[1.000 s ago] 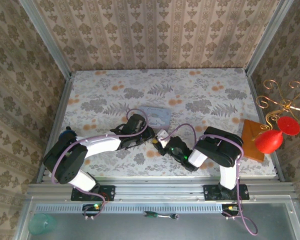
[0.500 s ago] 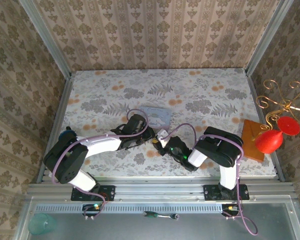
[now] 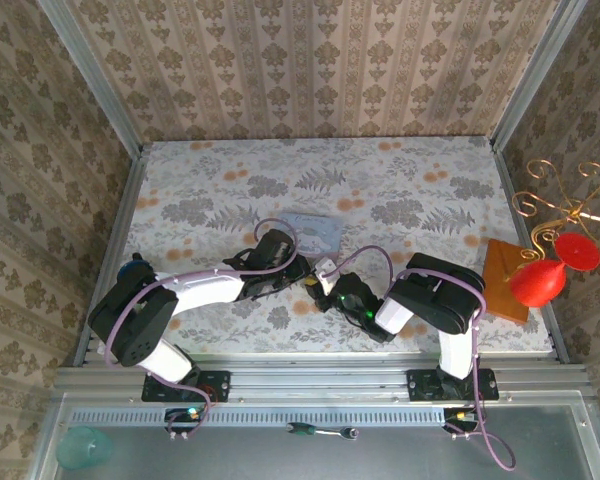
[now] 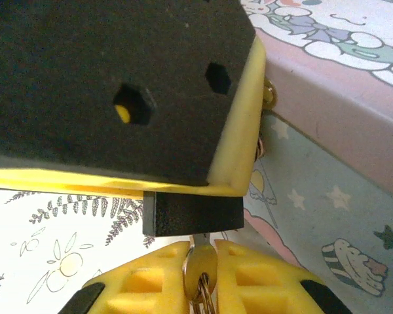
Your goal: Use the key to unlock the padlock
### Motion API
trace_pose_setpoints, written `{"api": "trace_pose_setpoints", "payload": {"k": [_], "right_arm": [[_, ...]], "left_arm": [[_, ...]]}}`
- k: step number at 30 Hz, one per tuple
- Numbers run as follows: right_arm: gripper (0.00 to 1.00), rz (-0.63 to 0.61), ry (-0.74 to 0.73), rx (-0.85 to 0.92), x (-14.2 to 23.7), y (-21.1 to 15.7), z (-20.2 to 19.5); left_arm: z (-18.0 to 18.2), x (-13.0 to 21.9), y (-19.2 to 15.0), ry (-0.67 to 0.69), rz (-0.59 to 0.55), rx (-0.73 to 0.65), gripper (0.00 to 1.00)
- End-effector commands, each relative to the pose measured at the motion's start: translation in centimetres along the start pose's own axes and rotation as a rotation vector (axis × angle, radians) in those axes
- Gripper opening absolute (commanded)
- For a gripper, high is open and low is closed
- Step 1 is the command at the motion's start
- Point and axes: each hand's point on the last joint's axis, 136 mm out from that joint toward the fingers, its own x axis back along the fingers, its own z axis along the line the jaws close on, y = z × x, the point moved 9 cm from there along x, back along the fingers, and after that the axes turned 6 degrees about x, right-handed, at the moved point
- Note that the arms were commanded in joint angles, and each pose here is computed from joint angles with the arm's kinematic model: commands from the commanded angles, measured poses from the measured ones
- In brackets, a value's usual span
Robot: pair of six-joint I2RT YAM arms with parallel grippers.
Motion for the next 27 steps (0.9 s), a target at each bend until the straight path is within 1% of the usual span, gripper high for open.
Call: {"api": "trace_pose_setpoints", "payload": {"k": [1,13,17,20,24,27], "right_arm": [[0.15,-0.013,-0.032,-0.047,-0.44,0.16,-0.34],[0.12,0.001,-0.018,-0.049,-0.22,-0.17,-0.16],[0.06,0.000,-0.013,-0.067,-0.18,0.04,-0.13],[0.03,-0.004,-0.006,-0.075,-0.21,0.24,-0.08],[0.00,0.002,-0.008,-0.064,-0.22,0.22,-0.09],[0.00,0.013,-0.017,-0.059,-0.22,0.06,-0.16]], "left_arm": [[-0.33,-0.07,-0.40,0.018,0.027,-0.025,0.00],[-0.59,-0.17,-0.51,0.016,0.035,-0.031,0.00],[-0.47,-0.47,-0.53,0.018,0.039,-0.025,0.00],[-0.52,-0.61,-0.55,0.013,0.044,-0.023,0.00],[-0.60,-0.69,-0.55,0.013,0.044,-0.025,0.00],[-0.63,-0.62,-0.36,0.011,0.038,-0.025,0.00]]}}
